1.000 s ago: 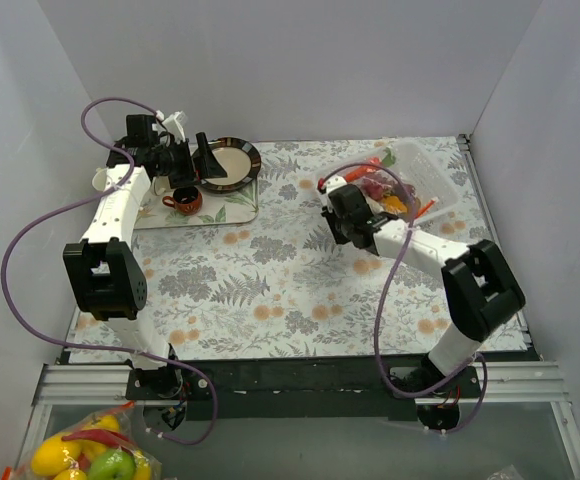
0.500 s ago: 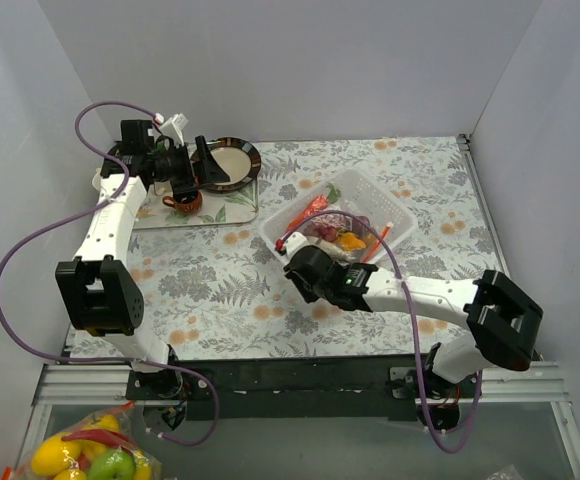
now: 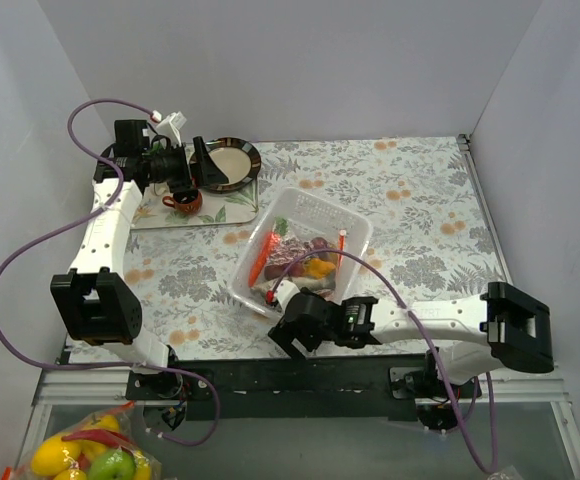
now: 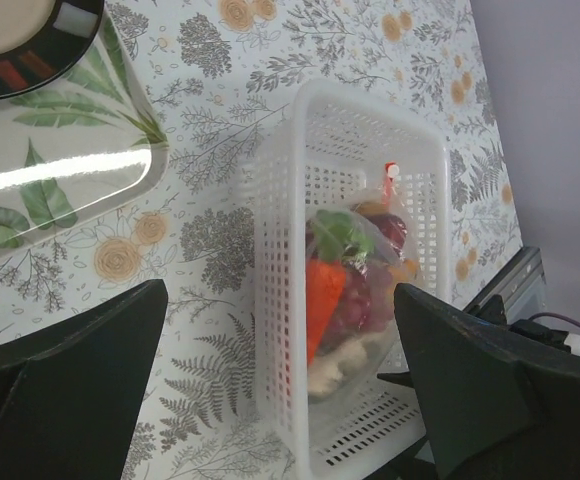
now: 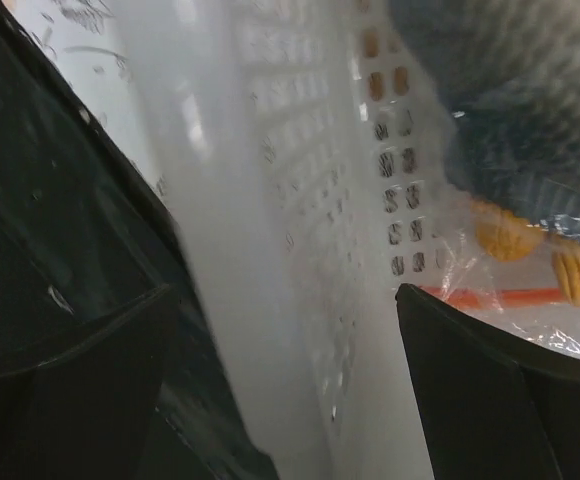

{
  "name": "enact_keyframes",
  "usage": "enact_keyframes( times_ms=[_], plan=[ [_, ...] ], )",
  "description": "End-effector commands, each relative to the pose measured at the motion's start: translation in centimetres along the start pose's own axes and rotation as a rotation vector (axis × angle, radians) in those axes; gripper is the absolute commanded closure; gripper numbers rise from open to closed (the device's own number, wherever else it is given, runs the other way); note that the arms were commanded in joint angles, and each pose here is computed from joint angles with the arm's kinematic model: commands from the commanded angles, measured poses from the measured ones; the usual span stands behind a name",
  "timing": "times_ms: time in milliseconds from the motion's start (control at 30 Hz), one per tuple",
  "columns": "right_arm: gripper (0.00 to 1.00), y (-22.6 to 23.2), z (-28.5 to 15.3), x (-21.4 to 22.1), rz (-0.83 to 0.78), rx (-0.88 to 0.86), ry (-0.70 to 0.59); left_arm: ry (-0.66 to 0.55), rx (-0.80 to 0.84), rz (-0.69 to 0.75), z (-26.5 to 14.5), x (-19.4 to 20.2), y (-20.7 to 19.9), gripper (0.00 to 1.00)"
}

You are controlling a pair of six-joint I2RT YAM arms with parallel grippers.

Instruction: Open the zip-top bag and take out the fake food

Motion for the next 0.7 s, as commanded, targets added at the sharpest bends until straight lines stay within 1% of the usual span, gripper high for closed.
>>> enact_keyframes(
  times_ms=[0, 33, 200, 300, 333, 433, 533, 600, 633, 667],
  plan=[
    [0.01, -0.7, -2.4, 2.4, 0.059, 0.025, 0.093, -0.003, 0.072, 0.022, -1.0, 0.1, -1.5, 0.02],
    [0.01, -0.8, -2.8, 1.8, 0.067, 0.035, 0.068, -0.007, 0.076, 0.022, -1.0, 0.1, -1.5, 0.02],
    [0.02, -1.4, -6.8, -2.8, 0.177, 0.111, -0.158, 0.003, 0.077, 0.013, -0.7, 0.2, -1.3, 0.02],
    [0.01, -2.2, -8.8, -4.1, 0.25, 0.173, -0.227, 0.014, 0.071, 0.02, -0.6, 0.8, -0.9, 0.02],
    [0.01, -2.6, -9.1, -3.9, 0.265, 0.2, -0.207, 0.02, 0.069, 0.019, -0.5, 1.1, -0.7, 0.02],
    [0.02, -3.7, -9.2, -4.5, 0.295, 0.207, -0.265, 0.065, 0.081, 0.022, -0.3, 2.7, 0.0, 0.02],
    [0.04, -4.4, -8.1, -5.2, 0.341, 0.126, -0.264, 0.118, 0.091, 0.032, -0.4, 4.4, 0.7, 0.02],
    [0.04, -4.3, -6.7, -5.4, 0.367, 0.079, -0.213, 0.155, 0.123, 0.043, -0.6, 5.5, 0.7, 0.02],
    [0.04, -4.3, -6.2, -5.5, 0.383, 0.083, -0.194, 0.189, 0.13, 0.052, -0.7, 6.6, 1.1, 0.02],
    [0.03, -4.2, -5.4, -5.0, 0.394, 0.101, -0.128, 0.211, 0.148, 0.051, -0.8, 7.2, 1.2, 0.02]
  ],
)
Point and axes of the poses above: each gripper's point midway between its finger pads, its own z axis out along the fingers, its own y axis along the line the jaws close on, x = y × z, the point moved 10 cm from there along -z, back along the fingers, and after that the axes turned 8 degrees about -z, right-handed, at the moved point
